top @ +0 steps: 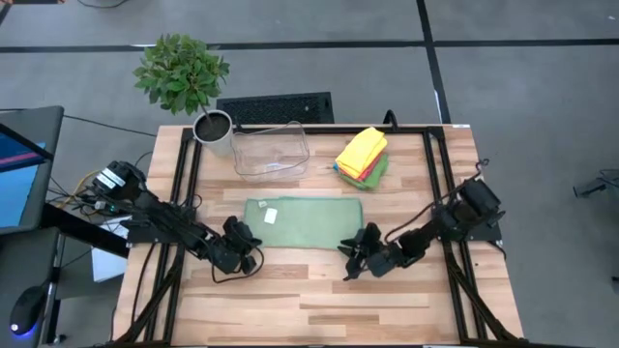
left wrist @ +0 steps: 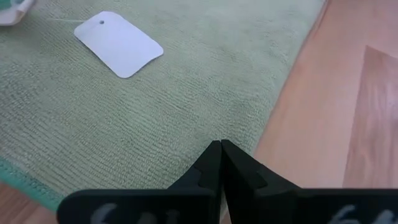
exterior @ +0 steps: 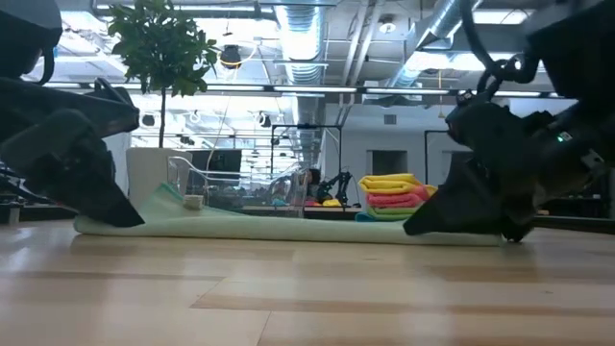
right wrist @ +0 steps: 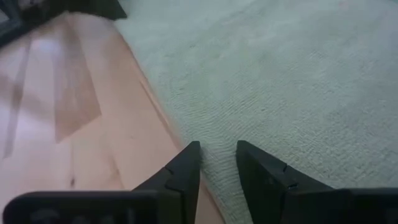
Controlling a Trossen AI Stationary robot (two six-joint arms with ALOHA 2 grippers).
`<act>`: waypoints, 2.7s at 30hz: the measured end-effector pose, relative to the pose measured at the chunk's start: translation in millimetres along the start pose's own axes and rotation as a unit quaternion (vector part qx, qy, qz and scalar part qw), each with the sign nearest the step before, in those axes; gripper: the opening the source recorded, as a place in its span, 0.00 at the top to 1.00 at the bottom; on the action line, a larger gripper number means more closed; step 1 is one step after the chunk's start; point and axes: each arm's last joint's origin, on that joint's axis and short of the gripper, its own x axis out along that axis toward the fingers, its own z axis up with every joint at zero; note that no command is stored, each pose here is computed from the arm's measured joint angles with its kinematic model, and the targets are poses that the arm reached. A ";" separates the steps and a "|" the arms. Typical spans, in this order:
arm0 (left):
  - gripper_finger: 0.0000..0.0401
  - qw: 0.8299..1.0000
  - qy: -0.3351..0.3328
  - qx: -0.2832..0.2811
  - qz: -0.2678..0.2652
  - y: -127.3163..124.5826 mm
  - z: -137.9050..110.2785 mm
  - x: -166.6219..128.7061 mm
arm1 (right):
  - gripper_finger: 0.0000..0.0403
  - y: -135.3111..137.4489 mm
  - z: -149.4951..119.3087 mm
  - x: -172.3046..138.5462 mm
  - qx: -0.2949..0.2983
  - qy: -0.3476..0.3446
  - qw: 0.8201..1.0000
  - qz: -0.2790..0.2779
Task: Fold microfiber towels
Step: Fold the light green microfiber cloth
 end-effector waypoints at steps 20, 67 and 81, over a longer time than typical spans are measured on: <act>1.00 0.998 0.010 -0.045 -0.041 -12.7 -17.4 -15.2 | 0.69 17.0 -31.3 -26.5 -0.041 -0.013 0.999 0.027; 1.00 0.981 -0.133 -0.033 0.139 48.1 -4.2 -18.9 | 0.69 -8.2 52.8 -1.1 -0.072 -0.103 0.988 -0.085; 1.00 0.987 -0.078 -0.048 0.131 48.0 -15.4 -7.2 | 0.69 -26.8 14.3 19.9 -0.050 -0.049 0.989 -0.129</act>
